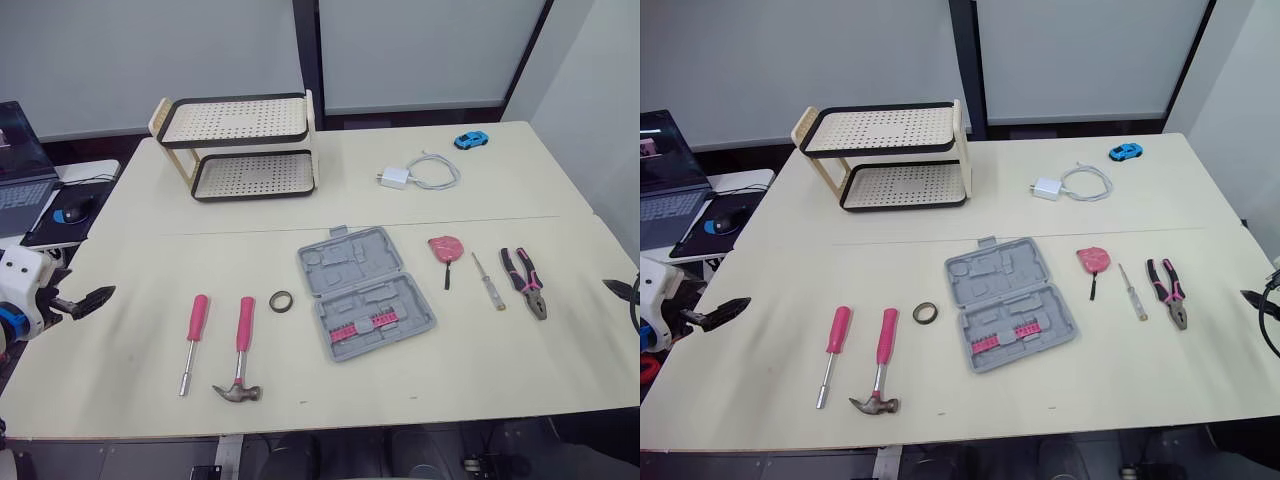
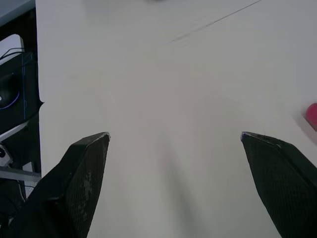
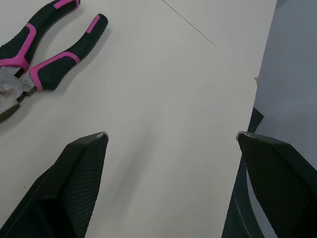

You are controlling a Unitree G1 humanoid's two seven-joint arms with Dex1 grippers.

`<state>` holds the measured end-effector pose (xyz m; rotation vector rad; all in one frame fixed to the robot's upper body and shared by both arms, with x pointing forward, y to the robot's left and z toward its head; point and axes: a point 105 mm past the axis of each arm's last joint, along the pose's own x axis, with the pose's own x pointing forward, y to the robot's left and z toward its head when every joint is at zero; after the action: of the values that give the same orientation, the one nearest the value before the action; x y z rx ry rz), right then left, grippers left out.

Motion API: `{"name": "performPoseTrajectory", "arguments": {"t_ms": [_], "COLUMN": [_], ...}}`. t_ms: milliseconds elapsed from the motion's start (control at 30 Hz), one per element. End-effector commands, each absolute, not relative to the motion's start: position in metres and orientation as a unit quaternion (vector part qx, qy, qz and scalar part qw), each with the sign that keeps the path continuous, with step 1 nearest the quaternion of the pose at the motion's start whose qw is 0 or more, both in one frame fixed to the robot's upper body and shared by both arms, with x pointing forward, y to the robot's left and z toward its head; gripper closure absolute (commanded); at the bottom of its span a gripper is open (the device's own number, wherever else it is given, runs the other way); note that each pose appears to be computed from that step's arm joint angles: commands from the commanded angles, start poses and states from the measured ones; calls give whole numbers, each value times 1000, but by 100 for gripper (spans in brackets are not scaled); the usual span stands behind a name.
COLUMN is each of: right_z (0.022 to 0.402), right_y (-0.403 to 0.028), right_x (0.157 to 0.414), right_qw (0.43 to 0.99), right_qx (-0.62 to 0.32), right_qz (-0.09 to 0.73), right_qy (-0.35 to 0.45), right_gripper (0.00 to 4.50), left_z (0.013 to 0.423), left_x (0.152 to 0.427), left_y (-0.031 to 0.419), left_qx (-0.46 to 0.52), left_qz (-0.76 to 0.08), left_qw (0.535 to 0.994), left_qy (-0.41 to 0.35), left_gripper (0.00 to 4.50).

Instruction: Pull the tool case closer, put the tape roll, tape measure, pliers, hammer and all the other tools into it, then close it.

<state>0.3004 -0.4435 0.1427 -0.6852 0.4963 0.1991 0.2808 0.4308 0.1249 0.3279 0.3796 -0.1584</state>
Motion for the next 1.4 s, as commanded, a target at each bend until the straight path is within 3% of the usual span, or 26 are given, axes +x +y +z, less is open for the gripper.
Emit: {"name": "performPoseTrajectory", "arguments": {"t_ms": [33,167,267,500,567,633,667,900,1400], "right_z": [161,163,161,153,151,149,146,126,100], "right_y": [-435,-405,-360,-274,-261,-244,-232,-193,-175], "right_x": [312,329,348,369,371,374,376,384,403], "right_qw": [914,913,891,822,810,797,790,760,735], "right_qx": [-338,-333,-340,-386,-398,-408,-409,-421,-458], "right_qz": [102,166,261,392,404,421,434,472,471], "right_qy": [202,170,148,147,148,142,142,148,169], "right_gripper": [4,4,66,307,400,450,450,450,450], "left_z": [153,169,170,150,143,131,123,90,63], "left_x": [285,291,295,292,291,289,289,295,317], "left_y": [423,389,342,254,241,228,219,183,134], "left_qx": [136,129,149,159,162,163,164,145,159], "left_qz": [-86,-143,-216,-336,-350,-365,-375,-404,-413], "left_qw": [977,975,959,920,913,905,899,887,881], "left_qy": [141,114,106,122,135,147,153,171,168], "left_gripper": [9,9,70,294,378,427,444,444,444]}}
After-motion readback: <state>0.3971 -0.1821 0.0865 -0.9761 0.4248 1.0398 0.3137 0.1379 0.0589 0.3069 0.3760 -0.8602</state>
